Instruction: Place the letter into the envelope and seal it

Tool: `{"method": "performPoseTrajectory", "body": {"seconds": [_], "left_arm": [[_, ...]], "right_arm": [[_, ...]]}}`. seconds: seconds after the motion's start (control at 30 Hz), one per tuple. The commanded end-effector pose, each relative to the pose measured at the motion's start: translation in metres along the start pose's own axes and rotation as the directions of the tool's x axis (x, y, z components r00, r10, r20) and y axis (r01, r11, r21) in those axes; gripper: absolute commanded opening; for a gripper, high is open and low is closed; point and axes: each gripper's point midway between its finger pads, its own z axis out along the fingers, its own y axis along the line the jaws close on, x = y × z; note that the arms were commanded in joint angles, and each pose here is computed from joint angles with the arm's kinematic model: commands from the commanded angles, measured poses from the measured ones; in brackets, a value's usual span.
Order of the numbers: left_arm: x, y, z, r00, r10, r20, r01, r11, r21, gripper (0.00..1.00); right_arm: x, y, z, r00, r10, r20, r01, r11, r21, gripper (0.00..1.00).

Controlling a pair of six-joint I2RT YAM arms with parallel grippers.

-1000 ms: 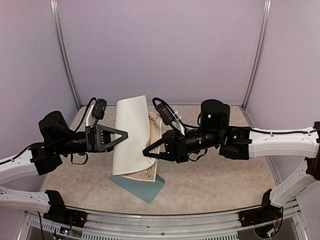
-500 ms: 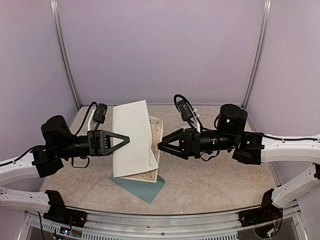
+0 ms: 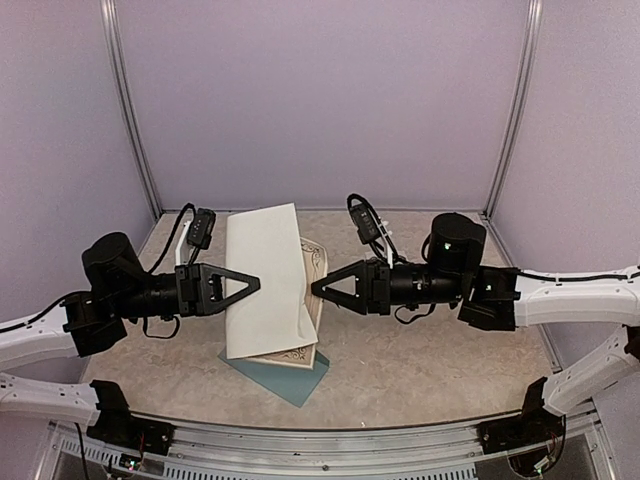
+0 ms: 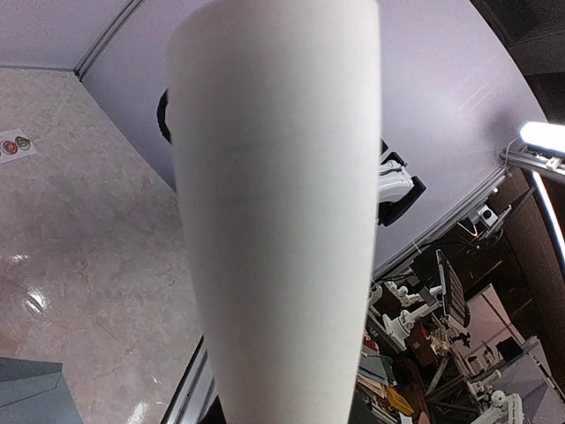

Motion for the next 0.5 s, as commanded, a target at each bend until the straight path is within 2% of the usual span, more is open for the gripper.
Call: {"method": "performPoseTrajectory", "body": {"seconds": [0.0,0.07,0.47], "left_arm": [[0.007,-0.006,-0.001,0.999,0.033,-0.016,-0.033,0.999,0.031,0.23],[0.010,-0.004,0.000,0.999,0.035,-0.034,-0.034,0.999,0.021,0.24],[0.026,0.019,0.004,0.990,0.041,-0.134,-0.053,0.995,-0.084,0.26]], "right_arm": [[-0.009,0.002,0.006,1.000,0.005,0.024,-0.005,0.999,-0.035,0.19],[-0.011,0.003,0.007,1.000,0.003,0.029,-0.002,0.999,-0.045,0.00],[-0.010,0.007,0.012,1.000,-0.029,-0.006,0.029,0.998,-0.060,0.00]]}}
